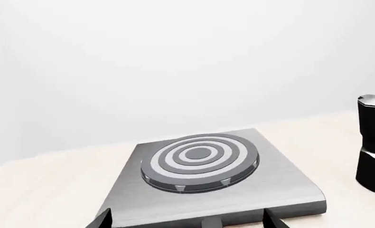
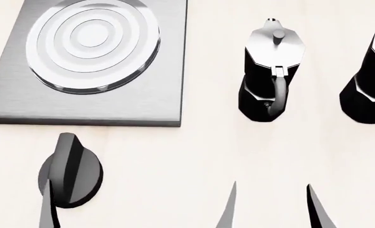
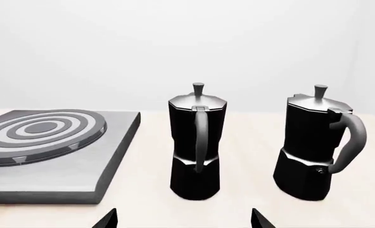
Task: Turn off the stove.
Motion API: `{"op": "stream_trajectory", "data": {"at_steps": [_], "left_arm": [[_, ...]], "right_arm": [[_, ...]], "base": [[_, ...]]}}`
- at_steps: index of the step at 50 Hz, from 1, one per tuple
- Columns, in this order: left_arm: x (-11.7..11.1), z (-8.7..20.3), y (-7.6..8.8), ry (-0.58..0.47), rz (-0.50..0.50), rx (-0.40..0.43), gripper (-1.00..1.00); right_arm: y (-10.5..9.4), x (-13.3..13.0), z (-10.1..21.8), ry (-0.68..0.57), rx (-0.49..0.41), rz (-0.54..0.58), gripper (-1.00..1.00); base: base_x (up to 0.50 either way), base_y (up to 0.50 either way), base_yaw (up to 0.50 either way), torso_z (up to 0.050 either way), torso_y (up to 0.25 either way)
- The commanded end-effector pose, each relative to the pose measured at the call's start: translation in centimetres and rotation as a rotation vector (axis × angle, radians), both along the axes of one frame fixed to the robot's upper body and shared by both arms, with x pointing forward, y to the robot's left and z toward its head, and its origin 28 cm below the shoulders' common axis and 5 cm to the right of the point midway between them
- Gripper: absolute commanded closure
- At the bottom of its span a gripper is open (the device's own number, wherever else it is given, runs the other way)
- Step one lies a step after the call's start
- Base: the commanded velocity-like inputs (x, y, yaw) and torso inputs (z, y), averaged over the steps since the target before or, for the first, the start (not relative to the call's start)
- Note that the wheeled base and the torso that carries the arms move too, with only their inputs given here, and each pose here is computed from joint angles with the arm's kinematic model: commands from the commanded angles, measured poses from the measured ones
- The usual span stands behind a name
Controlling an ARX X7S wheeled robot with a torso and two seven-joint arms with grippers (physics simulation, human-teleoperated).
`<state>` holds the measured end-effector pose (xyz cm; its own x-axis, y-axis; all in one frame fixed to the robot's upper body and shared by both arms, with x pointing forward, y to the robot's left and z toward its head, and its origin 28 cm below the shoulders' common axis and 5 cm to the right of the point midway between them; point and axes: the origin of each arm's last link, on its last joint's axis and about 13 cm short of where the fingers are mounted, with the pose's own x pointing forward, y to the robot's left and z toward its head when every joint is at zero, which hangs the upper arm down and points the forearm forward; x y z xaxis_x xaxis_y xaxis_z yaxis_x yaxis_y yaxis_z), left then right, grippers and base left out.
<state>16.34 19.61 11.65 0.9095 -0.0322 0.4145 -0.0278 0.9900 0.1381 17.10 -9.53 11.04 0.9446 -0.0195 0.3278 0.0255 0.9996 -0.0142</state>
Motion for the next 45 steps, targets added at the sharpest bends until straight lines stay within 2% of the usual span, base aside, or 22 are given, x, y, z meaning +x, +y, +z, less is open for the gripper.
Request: {"op": "stream_trajectory", "data": {"at_steps": [1, 11, 22, 33, 45], "left_arm": [[-0.1, 1.0, -0.9, -0.044, -0.049, -0.015, -1.00], [1.0, 1.7, -1.9, -0.079, -0.084, -0.006, -1.00], [3.0, 0.6, -2.3, -0.069, -0.068, -0.001, -1.00], [4.5, -0.5, -2.3, -0.049, -0.022, 0.007, -1.00], [5.3, -2.0, -1.9, -0.011, 0.012, 0.030, -1.00]], "right_arm": [[0.0, 0.0, -0.1, 0.003, -0.001, 0.000, -1.00], [0.0, 0.1, -0.1, 0.004, -0.001, 0.004, -1.00], [-0.1, 0.0, -0.1, 0.003, -0.002, 0.006, -1.00], [-0.1, 0.0, -0.1, 0.005, -0.002, 0.009, -1.00], [-0.1, 0.0, -0.1, 0.006, -0.002, 0.010, -1.00]], "base": [[0.00, 0.00, 0.00, 0.000, 0.000], [0.00, 0.00, 0.00, 0.000, 0.000], [0.00, 0.00, 0.00, 0.000, 0.000], [0.00, 0.00, 0.00, 0.000, 0.000], [0.00, 0.00, 0.00, 0.000, 0.000]]}}
